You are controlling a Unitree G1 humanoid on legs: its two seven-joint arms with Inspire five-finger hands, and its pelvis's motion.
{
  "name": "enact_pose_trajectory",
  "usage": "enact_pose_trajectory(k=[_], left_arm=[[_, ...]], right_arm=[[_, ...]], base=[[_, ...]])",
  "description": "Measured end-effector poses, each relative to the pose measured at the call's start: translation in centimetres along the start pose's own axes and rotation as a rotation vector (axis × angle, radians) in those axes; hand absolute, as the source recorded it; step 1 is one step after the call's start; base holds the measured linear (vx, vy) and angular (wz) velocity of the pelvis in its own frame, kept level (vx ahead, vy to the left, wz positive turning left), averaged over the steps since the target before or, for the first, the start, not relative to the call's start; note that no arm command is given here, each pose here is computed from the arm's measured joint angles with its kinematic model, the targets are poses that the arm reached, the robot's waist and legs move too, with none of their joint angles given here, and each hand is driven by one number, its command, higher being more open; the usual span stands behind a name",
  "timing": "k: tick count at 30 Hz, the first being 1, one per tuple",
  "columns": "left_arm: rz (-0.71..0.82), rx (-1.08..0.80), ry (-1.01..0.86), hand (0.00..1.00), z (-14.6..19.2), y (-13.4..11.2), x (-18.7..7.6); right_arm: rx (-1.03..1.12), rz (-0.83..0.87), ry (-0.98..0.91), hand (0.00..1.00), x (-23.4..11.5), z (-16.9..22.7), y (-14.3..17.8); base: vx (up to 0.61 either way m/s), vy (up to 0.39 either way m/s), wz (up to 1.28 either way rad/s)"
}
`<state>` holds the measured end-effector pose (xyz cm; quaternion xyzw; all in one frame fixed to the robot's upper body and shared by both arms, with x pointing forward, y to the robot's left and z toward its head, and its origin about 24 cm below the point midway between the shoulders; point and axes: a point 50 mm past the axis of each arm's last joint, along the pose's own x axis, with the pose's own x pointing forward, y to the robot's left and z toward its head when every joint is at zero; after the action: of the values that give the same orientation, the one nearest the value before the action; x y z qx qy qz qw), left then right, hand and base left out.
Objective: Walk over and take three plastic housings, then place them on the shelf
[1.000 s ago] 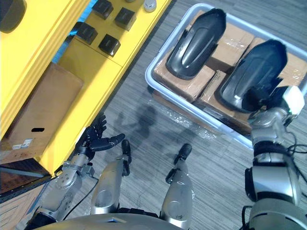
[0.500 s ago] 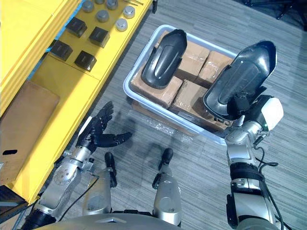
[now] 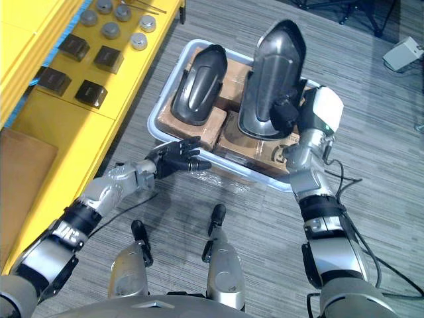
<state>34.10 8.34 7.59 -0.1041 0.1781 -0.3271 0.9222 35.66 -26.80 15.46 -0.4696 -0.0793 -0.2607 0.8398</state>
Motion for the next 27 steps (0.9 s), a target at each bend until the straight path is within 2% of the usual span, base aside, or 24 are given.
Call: enact_pose_trajectory(k=[8,20,21,27], left_arm=[[-0.157,-0.181,-0.173,1.00,3.9,-3.9,2.2],[-0.088,-0.238,-0.186,1.00,3.4,-2.8,2.2],[-0.073,-0.238,-0.187,0.00,3.3,-2.7,2.2],[0.072,-0.201,-0.212,0.00,3.4,-1.8,2.1]], right_arm=[[-0.013,0.105,-0.233,0.00,-1.1,3.7,1.9],[0.015,0.182,-0.307,0.00,-3.4,4.0,4.4],[0.022,0.188,-0.312,0.00,-3.7,4.0,4.7],[0.042,0.235,-0.346,0.00,-5.7,4.1,6.4]], base=[[0.02,0.025,-0.14],[0.00,0.006,-0.02],[0.00,0.000,0.00],[0.00,0.000,0.00]])
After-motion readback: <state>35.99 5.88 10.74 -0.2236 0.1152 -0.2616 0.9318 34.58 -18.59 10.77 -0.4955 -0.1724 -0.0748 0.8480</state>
